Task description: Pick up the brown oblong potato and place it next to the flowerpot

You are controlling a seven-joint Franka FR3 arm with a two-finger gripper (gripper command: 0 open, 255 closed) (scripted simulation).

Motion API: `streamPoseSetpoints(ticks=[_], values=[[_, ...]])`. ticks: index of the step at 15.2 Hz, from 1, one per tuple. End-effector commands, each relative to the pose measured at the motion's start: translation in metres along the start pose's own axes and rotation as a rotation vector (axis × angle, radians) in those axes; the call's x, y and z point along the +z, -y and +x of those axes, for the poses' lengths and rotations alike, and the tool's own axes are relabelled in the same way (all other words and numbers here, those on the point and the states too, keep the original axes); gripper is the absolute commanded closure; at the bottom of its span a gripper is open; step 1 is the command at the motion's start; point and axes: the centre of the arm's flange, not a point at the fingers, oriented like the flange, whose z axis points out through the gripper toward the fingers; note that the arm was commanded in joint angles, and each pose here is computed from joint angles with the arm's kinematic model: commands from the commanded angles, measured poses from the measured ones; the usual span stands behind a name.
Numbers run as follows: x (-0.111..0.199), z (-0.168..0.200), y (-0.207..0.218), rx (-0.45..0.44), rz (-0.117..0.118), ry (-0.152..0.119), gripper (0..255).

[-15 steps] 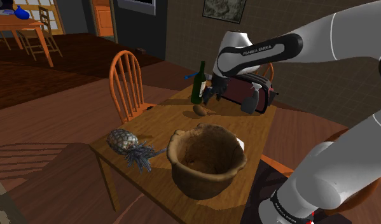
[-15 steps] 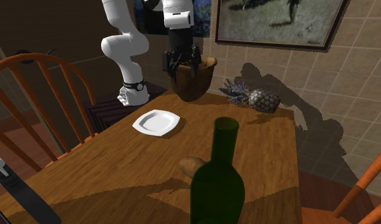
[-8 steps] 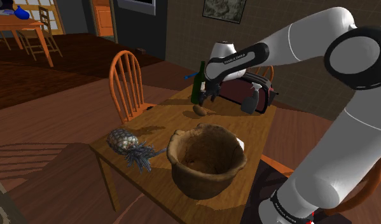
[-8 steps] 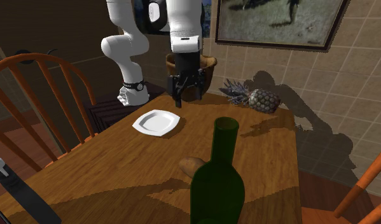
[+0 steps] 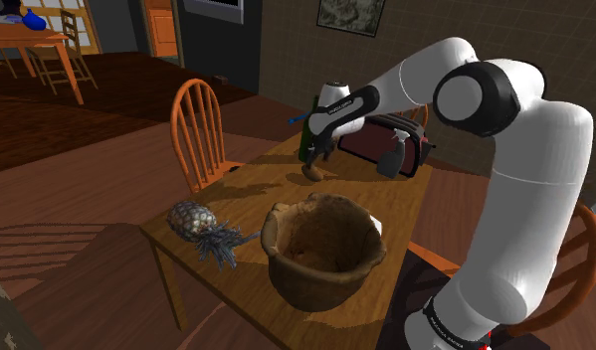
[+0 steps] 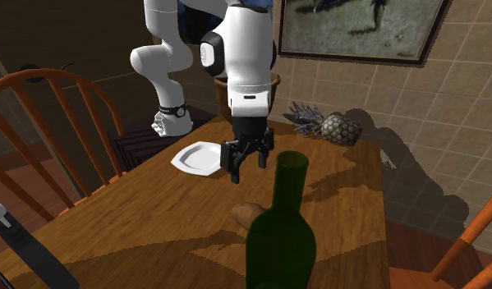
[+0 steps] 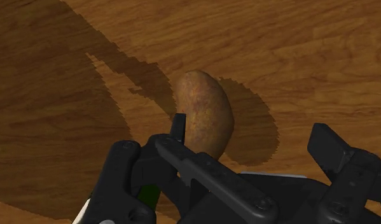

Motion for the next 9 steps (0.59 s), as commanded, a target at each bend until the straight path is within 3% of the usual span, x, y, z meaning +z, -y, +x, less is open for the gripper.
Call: streamPoseSetpoints(ticks=[1,4,9], values=[[0.018,0.017,-0.006,-0.006,-0.012,0.0,0],[0.045,0.041,-0.019,-0.014,-0.029,0.0,0],[0.069,0.043,-0.021,-0.014,-0.031,0.0,0]])
